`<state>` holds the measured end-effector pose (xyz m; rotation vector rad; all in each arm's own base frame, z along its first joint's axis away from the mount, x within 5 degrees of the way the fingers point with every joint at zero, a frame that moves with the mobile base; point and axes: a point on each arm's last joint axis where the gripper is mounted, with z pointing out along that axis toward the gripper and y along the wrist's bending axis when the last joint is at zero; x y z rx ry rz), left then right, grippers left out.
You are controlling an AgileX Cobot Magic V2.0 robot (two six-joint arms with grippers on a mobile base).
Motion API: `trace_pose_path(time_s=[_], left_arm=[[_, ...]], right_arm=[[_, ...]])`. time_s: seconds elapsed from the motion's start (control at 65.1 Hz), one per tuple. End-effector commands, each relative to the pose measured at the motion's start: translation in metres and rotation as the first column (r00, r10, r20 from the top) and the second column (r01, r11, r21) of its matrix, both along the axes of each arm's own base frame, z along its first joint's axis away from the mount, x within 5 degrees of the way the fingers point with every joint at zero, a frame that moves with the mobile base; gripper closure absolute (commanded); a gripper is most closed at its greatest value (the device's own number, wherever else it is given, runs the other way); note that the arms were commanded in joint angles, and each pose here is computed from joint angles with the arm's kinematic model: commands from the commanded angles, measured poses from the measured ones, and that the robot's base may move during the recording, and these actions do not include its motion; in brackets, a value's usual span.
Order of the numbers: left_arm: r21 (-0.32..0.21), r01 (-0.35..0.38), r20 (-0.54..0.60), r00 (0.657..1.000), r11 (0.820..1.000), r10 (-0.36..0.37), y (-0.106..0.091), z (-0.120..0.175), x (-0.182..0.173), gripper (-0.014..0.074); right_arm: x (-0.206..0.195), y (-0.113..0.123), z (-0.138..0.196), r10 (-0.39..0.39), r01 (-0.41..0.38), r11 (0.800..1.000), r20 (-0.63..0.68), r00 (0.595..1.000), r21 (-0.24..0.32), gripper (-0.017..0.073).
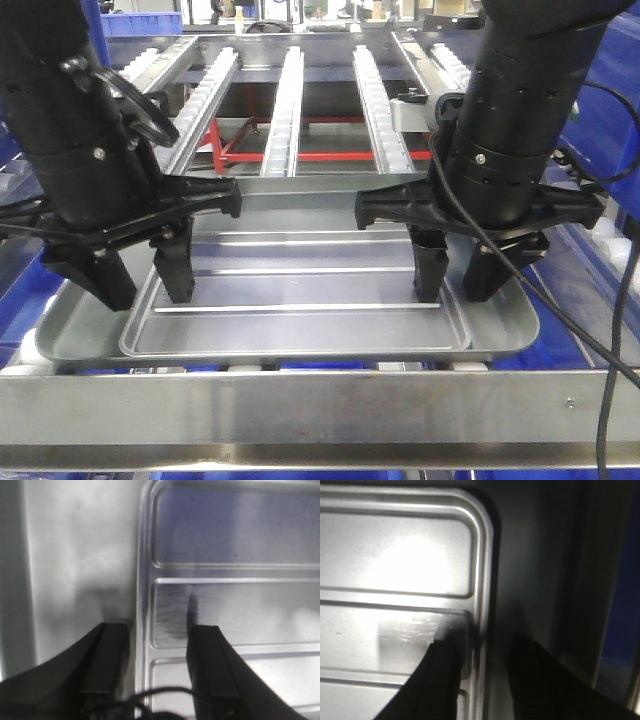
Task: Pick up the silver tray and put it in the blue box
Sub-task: 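Close both grippers on the opposite side rims of the tray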
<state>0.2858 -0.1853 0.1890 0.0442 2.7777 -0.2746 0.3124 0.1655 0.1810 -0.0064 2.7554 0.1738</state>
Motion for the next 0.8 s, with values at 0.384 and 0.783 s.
trace_pose_path(time_s=[0.384,0.783], left_arm=[[-0.047,0.007,0.085,0.996,0.999,-0.003,-0.0046,0.0191,0.0047,0.0382],[-0.035,0.014,0.093,0.996,0.999,-0.011,-0.0033,0.0191,0.0056,0.0449]], right_arm=[[0.0053,0.001,0.0201,0.012,-0.015,0.999,0.079,0.997,0.031,0.0186],[0.0041,0.0001,0.0193,0.01,-0.012,1.0,0.063,0.998,0.021,0.0186]])
